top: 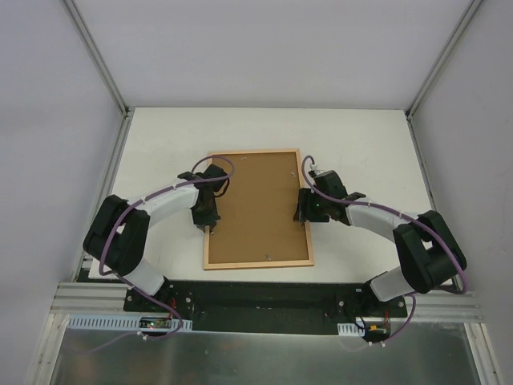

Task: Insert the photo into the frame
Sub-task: Press the fastener onto the backboard.

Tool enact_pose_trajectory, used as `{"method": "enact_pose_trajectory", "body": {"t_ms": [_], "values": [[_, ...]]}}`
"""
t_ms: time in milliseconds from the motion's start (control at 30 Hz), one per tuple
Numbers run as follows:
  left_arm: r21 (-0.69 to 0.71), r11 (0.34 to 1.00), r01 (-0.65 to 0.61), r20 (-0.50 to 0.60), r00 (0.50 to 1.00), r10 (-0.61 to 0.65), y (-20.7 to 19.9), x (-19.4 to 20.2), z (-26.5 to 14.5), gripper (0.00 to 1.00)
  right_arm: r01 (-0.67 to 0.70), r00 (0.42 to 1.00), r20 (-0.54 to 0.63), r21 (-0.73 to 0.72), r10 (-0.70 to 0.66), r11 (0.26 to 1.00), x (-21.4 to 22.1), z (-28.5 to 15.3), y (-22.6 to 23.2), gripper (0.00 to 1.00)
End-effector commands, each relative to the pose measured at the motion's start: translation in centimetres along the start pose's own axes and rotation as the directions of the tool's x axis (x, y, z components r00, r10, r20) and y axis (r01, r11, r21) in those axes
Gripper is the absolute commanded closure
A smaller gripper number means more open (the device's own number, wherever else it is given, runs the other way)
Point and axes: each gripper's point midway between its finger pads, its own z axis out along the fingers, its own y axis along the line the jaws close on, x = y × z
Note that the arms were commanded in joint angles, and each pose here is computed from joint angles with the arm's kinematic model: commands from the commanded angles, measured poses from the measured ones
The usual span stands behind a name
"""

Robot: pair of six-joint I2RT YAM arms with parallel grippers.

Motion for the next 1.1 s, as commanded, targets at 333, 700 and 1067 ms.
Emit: {"method": "enact_pose_trajectory", "body": {"t_ms": [333,700,1067], "values": [[-0.273,0.885,0.378,-0.242,0.863,-0.444,1.6,7.6,1.8,1.0,-0.033,0.998,-0.061,0.001,0.033,0.999,2.0,0.7,-0.8,0.44],[-0.269,0.846,0.461,-0.095,0.861,-0.499,2.9,5.5,1.6,1.0,-0.045,0.997,-0.07,-0.017,0.043,0.999,2.2,1.1,-0.5,0.45],[-0.168,0.941,0.293,-0.087,0.947,-0.31,0.9,2.2,1.8,1.0,0.064,0.998,0.009,0.111,-0.066,0.992,1.5,-2.3,-1.2,0.19]]}}
